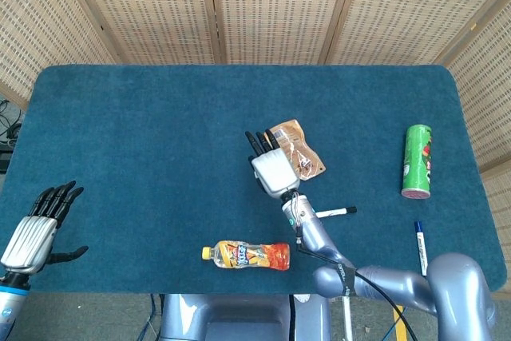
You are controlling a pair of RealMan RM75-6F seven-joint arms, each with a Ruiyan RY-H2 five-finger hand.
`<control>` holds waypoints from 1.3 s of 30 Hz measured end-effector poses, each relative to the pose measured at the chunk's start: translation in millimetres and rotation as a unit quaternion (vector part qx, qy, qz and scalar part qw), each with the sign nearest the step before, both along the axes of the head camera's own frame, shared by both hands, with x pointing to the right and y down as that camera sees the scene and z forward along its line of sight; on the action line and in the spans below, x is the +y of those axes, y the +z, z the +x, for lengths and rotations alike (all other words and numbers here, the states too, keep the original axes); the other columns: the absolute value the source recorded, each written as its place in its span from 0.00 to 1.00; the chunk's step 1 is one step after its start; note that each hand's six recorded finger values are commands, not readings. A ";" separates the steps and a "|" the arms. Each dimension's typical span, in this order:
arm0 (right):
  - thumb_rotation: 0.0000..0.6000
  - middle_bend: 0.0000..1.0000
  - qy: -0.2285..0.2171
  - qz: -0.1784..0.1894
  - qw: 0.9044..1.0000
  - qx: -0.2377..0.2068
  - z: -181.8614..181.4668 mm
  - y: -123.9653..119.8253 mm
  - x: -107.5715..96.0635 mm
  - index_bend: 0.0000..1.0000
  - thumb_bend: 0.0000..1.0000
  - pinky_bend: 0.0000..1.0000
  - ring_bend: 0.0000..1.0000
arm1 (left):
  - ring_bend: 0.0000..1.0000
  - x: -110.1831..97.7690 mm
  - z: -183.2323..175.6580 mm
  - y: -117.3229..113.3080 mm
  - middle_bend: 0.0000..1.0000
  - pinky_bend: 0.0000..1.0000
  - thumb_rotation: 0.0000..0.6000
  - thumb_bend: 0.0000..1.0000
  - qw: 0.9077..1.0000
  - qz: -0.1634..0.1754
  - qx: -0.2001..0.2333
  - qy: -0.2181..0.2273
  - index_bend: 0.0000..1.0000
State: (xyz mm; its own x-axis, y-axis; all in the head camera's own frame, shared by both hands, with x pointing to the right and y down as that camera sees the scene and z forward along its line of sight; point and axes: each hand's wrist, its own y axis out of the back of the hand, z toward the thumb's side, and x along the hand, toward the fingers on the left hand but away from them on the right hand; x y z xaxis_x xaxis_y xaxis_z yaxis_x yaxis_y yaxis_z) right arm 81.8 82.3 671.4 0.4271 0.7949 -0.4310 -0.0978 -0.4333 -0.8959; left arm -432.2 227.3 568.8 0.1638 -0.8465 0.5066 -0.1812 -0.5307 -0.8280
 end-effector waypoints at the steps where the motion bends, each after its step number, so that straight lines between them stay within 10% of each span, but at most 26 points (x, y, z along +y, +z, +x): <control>1: 1.00 0.02 0.000 0.005 1.000 0.003 2.3 -3.2 -2.2 0.53 0.40 0.00 0.00 | 0.00 0.1 0.4 -0.4 0.00 0.00 1.00 0.11 1.000 0.001 0.000 0.001 0.00; 39: 1.00 0.00 0.040 0.027 0.998 0.032 52.7 -22.2 -9.8 0.32 0.36 0.00 0.00 | 0.00 1.4 3.9 -4.7 0.00 0.00 1.00 0.11 1.000 0.006 0.004 0.007 0.00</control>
